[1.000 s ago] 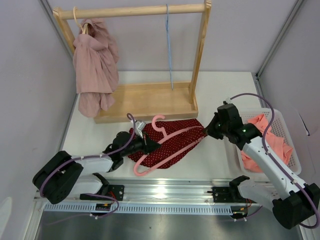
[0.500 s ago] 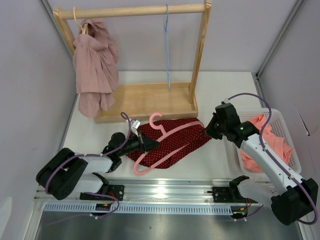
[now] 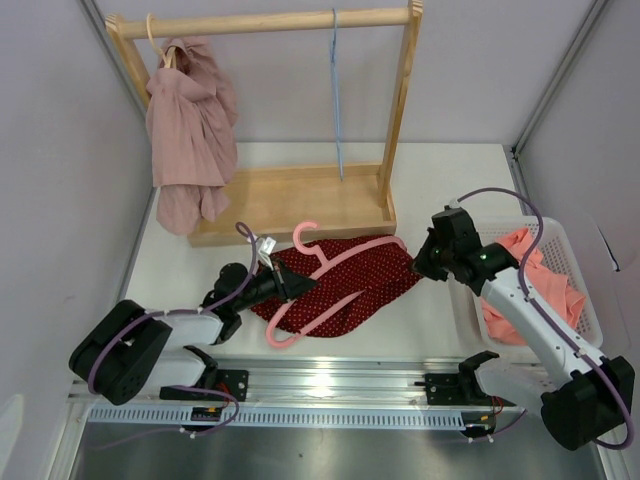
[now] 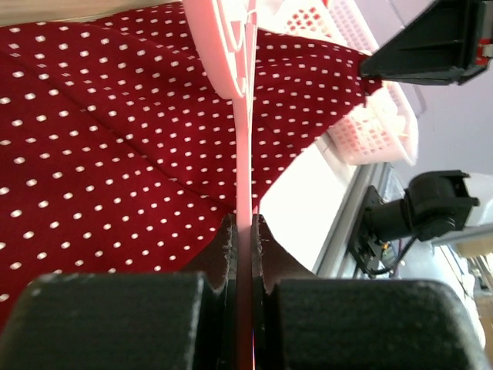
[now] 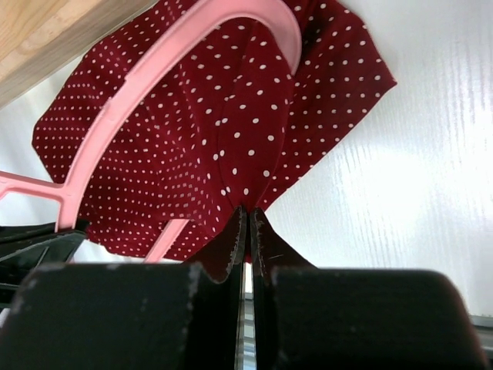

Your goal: Place the skirt on the hanger

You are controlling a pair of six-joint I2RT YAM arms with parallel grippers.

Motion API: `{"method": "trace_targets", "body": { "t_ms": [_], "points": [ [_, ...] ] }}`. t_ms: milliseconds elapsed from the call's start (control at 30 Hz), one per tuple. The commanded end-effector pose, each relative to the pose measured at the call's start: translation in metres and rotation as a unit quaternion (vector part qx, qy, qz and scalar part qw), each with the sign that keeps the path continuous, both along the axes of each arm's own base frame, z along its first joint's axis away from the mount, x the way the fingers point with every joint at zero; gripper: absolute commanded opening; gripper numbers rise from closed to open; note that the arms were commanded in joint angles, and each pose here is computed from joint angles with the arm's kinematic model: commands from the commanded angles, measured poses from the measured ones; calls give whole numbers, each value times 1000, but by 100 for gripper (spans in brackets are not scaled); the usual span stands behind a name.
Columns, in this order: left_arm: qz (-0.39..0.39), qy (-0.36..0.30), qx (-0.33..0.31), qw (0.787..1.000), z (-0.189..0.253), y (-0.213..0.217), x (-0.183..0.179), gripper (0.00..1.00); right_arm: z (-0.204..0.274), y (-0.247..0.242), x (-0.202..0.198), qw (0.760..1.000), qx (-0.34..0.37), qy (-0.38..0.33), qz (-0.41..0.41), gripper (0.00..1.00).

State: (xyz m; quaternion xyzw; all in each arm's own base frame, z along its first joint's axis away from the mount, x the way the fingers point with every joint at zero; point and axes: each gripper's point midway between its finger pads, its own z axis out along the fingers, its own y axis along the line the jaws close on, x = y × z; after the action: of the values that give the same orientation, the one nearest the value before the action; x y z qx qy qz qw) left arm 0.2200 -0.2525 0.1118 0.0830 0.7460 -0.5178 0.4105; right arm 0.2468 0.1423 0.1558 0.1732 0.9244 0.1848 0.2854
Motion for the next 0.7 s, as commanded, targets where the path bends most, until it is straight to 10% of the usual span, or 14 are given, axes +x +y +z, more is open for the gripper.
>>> {"method": "trace_targets", "body": {
  "t_ms": [0, 667],
  "points": [
    [38, -28, 18, 999, 8, 7, 20, 0, 8, -12, 3, 1000, -10, -14, -6, 0],
    [51, -37, 115, 991, -18, 12, 29, 0, 33, -43, 30, 999, 29, -25, -36, 0]
  ]
}}
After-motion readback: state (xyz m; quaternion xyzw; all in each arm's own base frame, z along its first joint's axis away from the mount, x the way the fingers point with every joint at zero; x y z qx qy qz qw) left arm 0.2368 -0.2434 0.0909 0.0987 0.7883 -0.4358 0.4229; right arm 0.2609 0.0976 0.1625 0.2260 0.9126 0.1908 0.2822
